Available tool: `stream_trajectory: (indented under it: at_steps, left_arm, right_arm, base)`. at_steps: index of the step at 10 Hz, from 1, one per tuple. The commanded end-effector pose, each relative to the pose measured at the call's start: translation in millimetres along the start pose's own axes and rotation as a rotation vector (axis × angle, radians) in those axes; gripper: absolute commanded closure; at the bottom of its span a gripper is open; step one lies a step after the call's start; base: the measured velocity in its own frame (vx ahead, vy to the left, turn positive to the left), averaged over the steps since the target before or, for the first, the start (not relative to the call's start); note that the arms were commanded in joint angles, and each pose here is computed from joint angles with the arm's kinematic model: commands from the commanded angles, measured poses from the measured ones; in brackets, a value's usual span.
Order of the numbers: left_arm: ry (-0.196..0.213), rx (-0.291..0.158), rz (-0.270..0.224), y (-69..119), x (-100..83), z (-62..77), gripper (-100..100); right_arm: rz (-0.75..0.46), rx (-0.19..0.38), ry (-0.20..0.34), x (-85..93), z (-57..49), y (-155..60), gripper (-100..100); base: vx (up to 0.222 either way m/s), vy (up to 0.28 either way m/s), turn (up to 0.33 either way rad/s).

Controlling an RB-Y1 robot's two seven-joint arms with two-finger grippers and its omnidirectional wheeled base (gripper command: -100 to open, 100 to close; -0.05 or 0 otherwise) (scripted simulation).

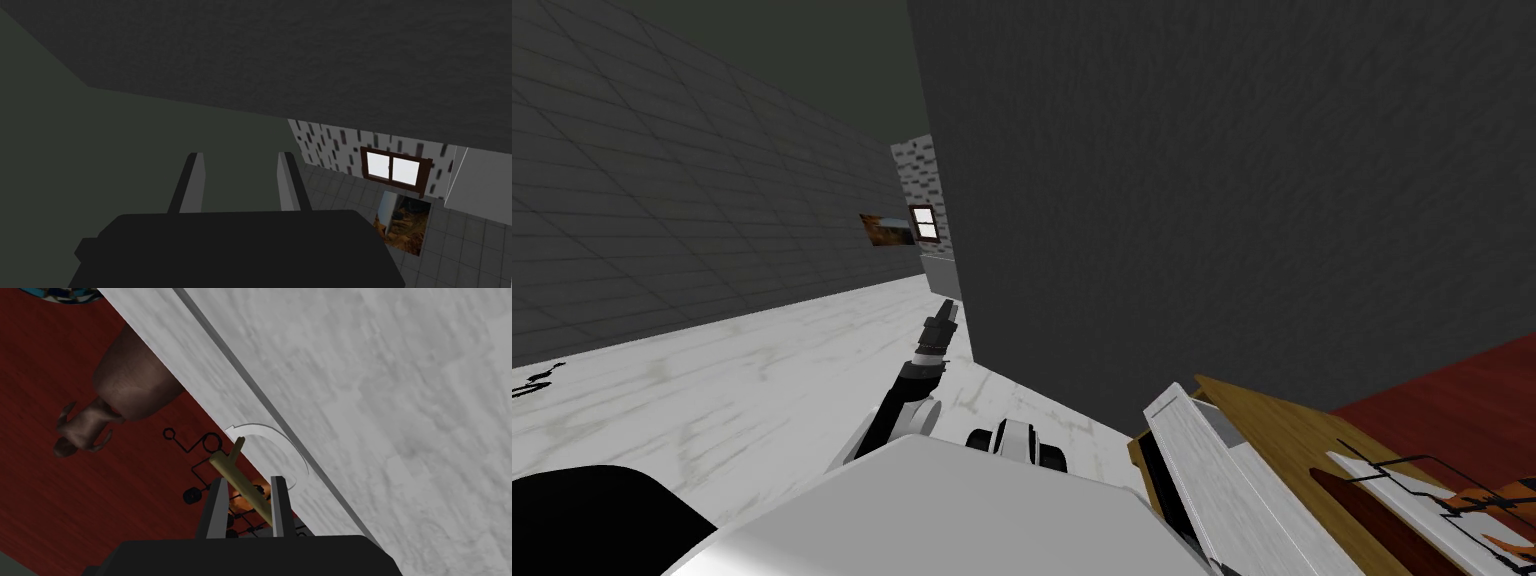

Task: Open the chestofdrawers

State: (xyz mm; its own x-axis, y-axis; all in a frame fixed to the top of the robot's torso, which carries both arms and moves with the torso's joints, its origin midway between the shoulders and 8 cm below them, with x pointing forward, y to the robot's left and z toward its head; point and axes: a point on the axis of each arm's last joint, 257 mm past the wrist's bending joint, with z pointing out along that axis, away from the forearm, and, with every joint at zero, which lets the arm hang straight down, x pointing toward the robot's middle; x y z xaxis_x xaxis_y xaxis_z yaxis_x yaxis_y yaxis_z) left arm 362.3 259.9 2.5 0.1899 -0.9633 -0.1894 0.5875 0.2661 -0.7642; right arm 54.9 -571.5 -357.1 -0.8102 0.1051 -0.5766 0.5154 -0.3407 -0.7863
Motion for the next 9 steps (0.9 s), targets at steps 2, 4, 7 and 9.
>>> stream_trajectory:
  at_steps: [2,4,7,9]
  left_arm:
    - [0.000,0.000,0.000,-0.1,0.1,0.1,0]
    - [0.000,0.000,0.000,-0.1,0.0,0.1,0]
    - [0.000,0.000,0.000,0.0,0.0,0.0,0]
    - [0.000,0.000,0.000,-0.1,0.1,0.1,0]
  right_arm:
    - [0.029,-0.021,-0.044,-11.3,-1.6,1.8,100]
    - [0.026,-0.058,-0.090,-19.3,-12.3,8.8,100]
    - [0.031,-0.084,-0.117,-21.8,-17.5,10.8,100]
    - [0.035,-0.097,-0.125,-20.3,-18.8,10.1,100]
  base:
    - [0.057,0.027,-0.158]
    - [0.062,0.035,-0.113]
    - [0.060,0.033,-0.158]
    - [0.067,0.044,-0.157]
